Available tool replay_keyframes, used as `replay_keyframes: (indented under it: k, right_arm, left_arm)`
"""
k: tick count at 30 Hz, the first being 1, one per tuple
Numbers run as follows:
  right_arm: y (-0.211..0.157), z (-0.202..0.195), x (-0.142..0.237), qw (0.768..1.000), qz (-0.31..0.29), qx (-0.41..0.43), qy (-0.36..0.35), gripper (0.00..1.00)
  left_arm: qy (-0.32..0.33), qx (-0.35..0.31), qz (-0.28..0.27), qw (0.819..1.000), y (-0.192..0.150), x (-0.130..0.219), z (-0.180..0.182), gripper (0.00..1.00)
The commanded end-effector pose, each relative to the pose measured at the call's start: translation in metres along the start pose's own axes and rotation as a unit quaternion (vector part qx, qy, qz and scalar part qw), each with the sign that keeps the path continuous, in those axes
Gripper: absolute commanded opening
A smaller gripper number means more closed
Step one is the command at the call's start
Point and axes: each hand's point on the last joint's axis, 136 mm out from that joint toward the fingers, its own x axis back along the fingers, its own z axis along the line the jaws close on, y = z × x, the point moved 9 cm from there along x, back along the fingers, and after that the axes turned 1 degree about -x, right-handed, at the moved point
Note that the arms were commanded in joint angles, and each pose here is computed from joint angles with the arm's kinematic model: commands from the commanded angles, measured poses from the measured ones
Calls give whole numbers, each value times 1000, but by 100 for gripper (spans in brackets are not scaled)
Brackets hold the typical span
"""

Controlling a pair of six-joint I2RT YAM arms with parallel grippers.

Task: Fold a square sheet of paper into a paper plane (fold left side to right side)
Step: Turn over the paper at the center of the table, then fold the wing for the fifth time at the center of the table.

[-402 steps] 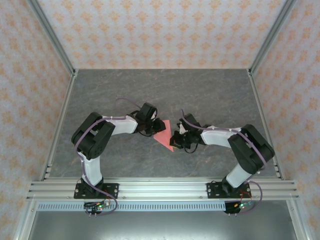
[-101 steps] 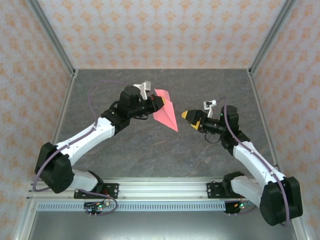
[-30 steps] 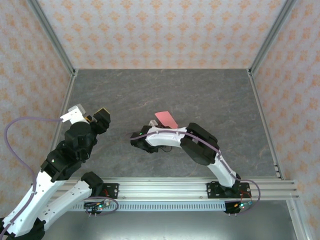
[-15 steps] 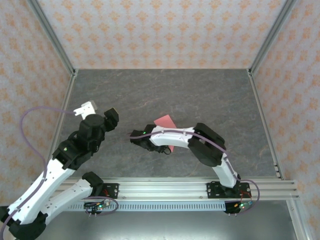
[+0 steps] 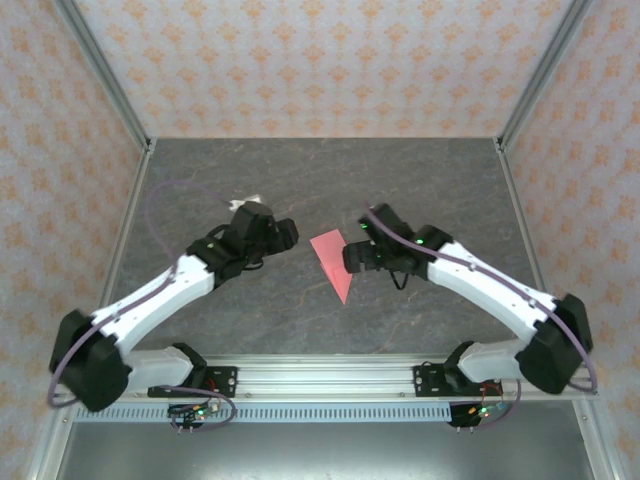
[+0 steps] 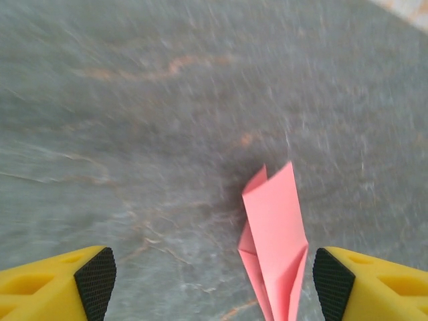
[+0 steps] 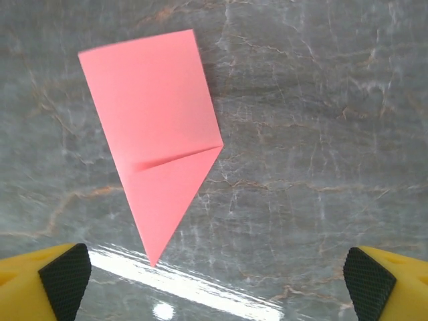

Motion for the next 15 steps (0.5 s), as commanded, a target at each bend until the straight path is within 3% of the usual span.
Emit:
replay_keyframes:
  k: [1,8,15]
  right_arm:
    - [-3,-7,-3,991,-1,-74,114,100]
    - [-14,-47,-12,965,-18,-174,197,100]
    - [-24,-63,-20,961,-10,-187,205,100]
  left_arm:
    - [-88,25,37,995,-1,-29,-21,79]
    - [-157,66,93,981,-23,-96,-32,73]
    - [-146,81,123,978,-38,-135,-27,63]
